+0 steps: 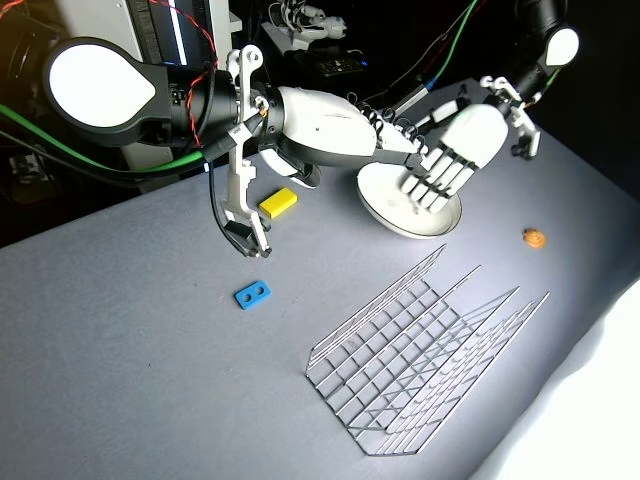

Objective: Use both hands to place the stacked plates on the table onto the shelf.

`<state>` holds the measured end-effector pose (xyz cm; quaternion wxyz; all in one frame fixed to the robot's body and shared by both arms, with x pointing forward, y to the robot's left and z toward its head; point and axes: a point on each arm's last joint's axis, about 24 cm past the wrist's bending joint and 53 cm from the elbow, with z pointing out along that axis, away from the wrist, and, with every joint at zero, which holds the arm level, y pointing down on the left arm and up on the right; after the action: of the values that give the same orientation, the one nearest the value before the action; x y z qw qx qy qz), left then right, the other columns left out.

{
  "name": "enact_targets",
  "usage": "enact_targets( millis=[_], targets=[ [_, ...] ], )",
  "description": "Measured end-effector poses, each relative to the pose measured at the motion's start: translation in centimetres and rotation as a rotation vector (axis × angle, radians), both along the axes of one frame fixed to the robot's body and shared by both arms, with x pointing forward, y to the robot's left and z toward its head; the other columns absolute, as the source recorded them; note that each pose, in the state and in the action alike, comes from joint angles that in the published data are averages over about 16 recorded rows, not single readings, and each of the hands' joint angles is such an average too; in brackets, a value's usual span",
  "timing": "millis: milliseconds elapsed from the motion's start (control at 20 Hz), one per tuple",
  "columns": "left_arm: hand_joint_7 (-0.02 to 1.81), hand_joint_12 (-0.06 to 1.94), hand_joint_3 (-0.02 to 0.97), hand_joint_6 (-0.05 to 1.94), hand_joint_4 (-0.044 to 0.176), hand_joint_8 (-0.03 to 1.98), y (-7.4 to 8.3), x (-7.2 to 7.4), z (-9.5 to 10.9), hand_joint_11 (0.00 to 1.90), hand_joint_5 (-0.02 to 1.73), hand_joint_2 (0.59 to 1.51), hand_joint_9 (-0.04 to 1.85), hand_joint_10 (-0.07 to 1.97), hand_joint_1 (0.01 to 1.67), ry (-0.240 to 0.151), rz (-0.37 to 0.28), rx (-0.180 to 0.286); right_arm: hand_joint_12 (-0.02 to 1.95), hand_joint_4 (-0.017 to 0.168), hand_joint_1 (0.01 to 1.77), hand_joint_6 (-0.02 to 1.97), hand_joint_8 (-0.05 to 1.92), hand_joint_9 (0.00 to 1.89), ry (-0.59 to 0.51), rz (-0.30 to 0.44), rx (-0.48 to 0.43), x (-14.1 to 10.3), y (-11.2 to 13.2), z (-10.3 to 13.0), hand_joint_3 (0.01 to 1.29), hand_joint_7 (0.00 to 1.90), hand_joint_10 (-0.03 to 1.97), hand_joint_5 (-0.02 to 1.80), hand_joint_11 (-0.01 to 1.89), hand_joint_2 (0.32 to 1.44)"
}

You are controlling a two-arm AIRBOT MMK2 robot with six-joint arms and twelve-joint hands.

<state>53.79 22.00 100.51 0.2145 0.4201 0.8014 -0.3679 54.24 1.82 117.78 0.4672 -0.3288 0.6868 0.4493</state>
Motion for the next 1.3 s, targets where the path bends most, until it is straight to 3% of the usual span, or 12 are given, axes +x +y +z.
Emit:
enact_targets(
  millis=[400, 800, 1300],
  targets=[
    [-0.01, 0.0, 0.02, -0.01, -0.003, -0.02, -2.7, -0.6, 0.2, 0.02, 0.0, 1.122, 0.01, -0.01, 0.02, 0.002, -0.021, -0.046, 0.6, 0.008, 1.08, 0.02, 0.01, 0.07, -0.017, 0.018, -0.017, 0.2, 1.7, -0.9, 0.02, 0.05, 0.01, 0.07, 0.02, 1.01],
    [-0.01, -0.01, 0.02, -0.02, -0.001, -0.02, -2.4, -0.4, 0.0, 0.02, 0.0, 1.121, 0.01, -0.01, 0.02, 0.014, -0.006, -0.053, 0.73, 0.008, 1.18, 0.02, 0.01, 0.11, -0.027, 0.019, -0.06, 0.9, 3.7, -2.7, 0.02, 0.07, 0.01, 0.08, 0.01, 0.98],
    [-0.01, -0.01, 0.02, -0.01, 0.0, -0.02, -1.7, -0.2, -0.1, 0.02, 0.0, 1.124, 0.02, 0.0, 0.02, 0.027, 0.01, -0.051, 0.66, 0.008, 1.16, 0.02, 0.01, 0.09, -0.039, 0.031, -0.124, 1.1, 5.3, -5.8, 0.02, 0.07, 0.01, 0.07, 0.01, 0.98]
  ],
)
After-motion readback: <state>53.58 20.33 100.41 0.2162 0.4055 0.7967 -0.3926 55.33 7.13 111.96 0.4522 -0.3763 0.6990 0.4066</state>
